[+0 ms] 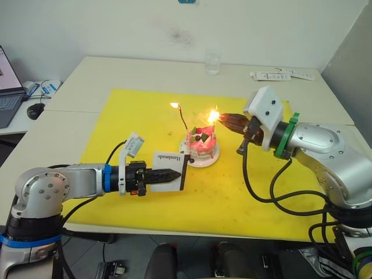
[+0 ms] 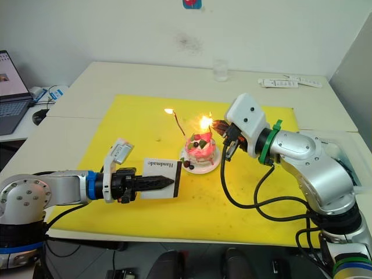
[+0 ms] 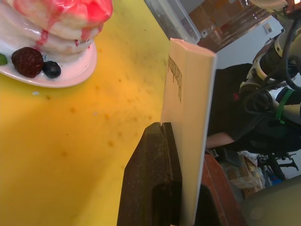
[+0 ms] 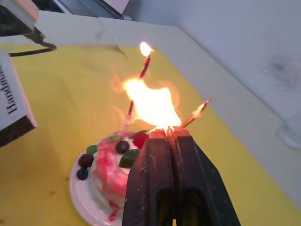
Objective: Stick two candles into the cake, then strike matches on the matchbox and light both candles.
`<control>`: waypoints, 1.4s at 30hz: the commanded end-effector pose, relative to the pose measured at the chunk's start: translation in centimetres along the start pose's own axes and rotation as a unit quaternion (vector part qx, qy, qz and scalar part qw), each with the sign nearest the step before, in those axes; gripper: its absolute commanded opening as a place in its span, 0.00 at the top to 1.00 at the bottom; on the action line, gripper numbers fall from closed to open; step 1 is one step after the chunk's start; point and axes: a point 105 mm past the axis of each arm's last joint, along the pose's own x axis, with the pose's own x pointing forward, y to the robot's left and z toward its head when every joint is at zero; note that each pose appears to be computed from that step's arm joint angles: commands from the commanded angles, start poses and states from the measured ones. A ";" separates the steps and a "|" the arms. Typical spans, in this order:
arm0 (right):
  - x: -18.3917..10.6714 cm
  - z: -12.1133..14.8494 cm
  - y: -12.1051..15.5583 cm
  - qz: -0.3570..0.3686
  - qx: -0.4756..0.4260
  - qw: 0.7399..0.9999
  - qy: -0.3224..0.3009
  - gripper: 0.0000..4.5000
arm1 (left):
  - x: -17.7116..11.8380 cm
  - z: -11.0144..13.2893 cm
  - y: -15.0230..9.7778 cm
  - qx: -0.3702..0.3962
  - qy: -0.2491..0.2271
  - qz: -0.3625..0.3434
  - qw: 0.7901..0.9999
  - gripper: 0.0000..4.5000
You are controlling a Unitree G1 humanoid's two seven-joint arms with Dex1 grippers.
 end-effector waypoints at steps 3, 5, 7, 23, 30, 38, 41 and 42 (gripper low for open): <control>-0.2 1.3 -1.3 -0.034 -0.036 0.999 -0.023 0.99 | 0.3 0.5 -1.0 0.025 -0.004 -0.021 0.999 1.00; -0.2 1.4 -1.5 -0.040 -0.041 0.998 -0.024 0.99 | 0.4 0.6 -1.1 0.026 -0.004 -0.023 0.999 1.00; -0.1 1.3 -1.8 -0.047 -0.044 0.998 -0.025 0.99 | 0.5 0.6 -1.1 0.027 -0.004 -0.024 0.999 1.00; 0.0 1.2 -1.8 -0.048 -0.047 0.997 -0.030 0.99 | 1.1 1.0 -0.9 0.029 -0.003 -0.028 0.999 1.00; -0.1 1.3 -1.7 -0.048 -0.046 0.997 -0.033 0.99 | 1.1 0.7 -1.1 0.030 -0.002 -0.029 0.999 1.00; 0.0 1.3 -1.7 -0.045 -0.044 0.997 -0.032 0.99 | 1.0 0.7 -1.1 0.030 -0.001 -0.030 0.999 1.00; 0.1 1.3 -1.7 -0.046 -0.044 0.997 -0.032 0.99 | 1.1 0.8 -1.1 0.029 -0.002 -0.031 0.999 1.00; 0.1 1.3 -1.7 -0.046 -0.044 0.997 -0.033 0.99 | 1.1 0.8 -1.0 0.029 -0.002 -0.031 0.999 1.00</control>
